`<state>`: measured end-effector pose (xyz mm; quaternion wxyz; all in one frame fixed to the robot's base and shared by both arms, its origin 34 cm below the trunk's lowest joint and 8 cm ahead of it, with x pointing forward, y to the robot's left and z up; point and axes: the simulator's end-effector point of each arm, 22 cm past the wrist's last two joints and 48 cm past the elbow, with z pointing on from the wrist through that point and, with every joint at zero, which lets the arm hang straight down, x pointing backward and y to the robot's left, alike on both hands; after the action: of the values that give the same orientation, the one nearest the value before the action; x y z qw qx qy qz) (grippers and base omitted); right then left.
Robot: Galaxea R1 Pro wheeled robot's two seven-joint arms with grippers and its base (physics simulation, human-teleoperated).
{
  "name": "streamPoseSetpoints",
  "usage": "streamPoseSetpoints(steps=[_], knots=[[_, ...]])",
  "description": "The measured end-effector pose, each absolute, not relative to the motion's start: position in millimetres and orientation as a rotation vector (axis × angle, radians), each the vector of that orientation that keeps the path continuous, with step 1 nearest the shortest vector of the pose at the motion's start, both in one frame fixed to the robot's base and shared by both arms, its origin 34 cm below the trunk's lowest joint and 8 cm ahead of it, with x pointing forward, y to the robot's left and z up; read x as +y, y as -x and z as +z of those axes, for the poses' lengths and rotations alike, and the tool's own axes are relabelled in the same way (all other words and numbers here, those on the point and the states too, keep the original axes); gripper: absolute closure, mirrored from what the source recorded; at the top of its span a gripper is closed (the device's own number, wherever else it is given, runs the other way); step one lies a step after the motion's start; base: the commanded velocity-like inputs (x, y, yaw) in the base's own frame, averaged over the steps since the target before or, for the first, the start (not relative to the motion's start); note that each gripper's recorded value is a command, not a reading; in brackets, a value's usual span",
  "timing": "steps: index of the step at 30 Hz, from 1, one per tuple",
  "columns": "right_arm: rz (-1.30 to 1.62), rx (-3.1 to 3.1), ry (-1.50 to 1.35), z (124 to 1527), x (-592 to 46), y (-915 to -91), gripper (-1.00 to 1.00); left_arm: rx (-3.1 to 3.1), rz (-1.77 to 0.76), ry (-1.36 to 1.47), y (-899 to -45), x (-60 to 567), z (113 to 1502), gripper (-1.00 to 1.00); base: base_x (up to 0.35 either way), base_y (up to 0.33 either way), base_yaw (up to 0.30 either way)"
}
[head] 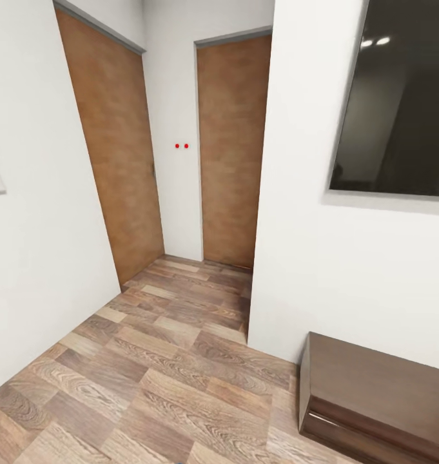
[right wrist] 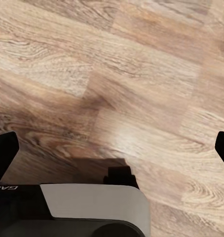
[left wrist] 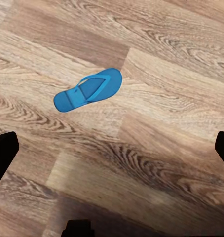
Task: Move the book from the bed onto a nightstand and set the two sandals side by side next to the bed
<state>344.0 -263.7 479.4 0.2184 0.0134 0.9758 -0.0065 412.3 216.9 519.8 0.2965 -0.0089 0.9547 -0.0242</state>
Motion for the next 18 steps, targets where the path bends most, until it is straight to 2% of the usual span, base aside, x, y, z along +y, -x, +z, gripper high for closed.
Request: streamPoseSetpoints(steps=[8, 18], knots=[[-0.018, 2.703, -0.038, 479.2, -264.2, -343.4, -1.00, 2.538, -0.064, 0.024, -412.3, 216.9, 519.8, -1.00, 0.011, -0.003, 0.000], [-0.015, 2.702, -0.038, 479.3, -262.2, -343.5, -1.00, 2.538, -0.064, 0.024, -412.2, 217.0, 519.9, -1.00, 0.165, -0.136, 0.000]])
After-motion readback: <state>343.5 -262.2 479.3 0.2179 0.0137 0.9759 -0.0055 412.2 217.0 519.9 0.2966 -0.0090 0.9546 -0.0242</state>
